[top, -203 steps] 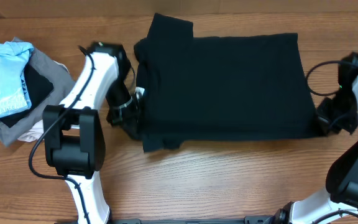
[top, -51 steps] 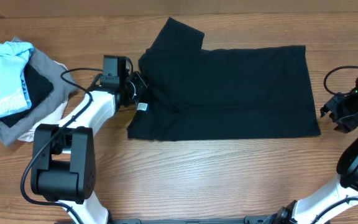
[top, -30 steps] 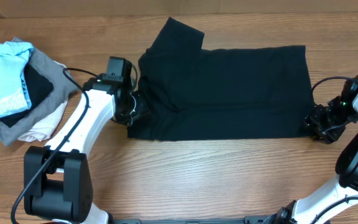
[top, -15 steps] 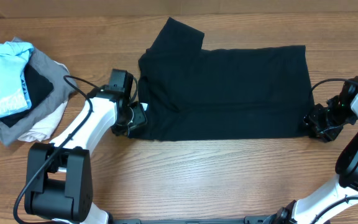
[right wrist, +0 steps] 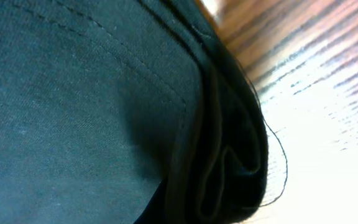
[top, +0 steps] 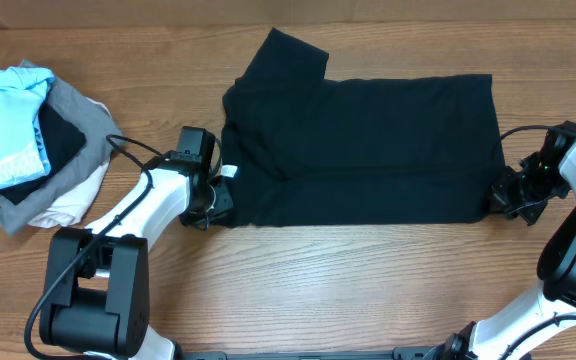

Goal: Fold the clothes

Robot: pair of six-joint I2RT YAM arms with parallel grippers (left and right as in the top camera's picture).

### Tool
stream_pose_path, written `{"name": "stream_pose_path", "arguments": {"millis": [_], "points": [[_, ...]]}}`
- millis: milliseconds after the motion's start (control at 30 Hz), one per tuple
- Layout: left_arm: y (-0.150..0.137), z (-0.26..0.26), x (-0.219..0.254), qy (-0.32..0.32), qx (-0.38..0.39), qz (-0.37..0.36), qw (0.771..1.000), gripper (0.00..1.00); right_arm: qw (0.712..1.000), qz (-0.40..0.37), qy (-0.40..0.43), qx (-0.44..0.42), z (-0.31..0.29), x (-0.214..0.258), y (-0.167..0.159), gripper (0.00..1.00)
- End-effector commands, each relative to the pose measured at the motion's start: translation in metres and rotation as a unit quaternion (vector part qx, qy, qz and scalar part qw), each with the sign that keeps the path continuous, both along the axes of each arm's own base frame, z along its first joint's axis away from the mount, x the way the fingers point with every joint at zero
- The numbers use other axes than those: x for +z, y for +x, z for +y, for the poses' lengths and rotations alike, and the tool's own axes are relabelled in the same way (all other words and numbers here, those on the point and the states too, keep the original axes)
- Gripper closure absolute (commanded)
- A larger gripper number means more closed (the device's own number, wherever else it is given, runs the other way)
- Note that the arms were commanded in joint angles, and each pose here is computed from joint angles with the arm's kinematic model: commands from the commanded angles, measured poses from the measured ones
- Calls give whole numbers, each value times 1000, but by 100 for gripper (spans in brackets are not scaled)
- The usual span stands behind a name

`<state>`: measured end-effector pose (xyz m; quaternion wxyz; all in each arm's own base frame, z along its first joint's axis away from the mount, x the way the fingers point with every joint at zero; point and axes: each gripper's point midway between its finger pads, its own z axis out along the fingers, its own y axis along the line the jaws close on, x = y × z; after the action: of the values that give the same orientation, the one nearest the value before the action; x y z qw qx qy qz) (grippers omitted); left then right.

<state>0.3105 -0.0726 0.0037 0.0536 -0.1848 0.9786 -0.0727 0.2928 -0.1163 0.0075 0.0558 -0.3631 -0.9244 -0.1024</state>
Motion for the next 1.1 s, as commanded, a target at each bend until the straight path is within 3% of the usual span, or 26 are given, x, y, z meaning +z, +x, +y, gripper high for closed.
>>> {"name": "stream_pose_path", "arguments": {"millis": [0, 33, 100, 233, 433, 633, 800, 1067], "points": [[1, -1, -4, -3, -3, -2, 1000, 86, 1000, 11, -9, -3, -3, 0, -6, 96], [2, -2, -4, -5, -4, -4, 1000, 86, 1000, 12, -8, -3, -3, 0, -6, 96], [2, -2, -4, -6, -4, -4, 1000, 96, 1000, 12, -8, -3, -2, 0, -6, 96], [-9, 4, -6, 12, -11, 16, 1000, 96, 999, 37, -26, -11, -8, -1, -16, 96], [-44, 38, -8, 48, 49, 95, 993, 96, 988, 118, -83, -60, -30, 3, -51, 96], [-91, 34, 2, -24, 82, 205, 975, 96, 983, 154, -63, -72, -29, 8, -72, 96], [-117, 32, 12, -35, 64, 258, 963, 96, 980, 178, -54, -73, -26, 13, -84, 96], [-121, 33, 25, -34, 49, 251, 966, 96, 979, 187, -44, -72, -21, 18, -89, 96]]}}
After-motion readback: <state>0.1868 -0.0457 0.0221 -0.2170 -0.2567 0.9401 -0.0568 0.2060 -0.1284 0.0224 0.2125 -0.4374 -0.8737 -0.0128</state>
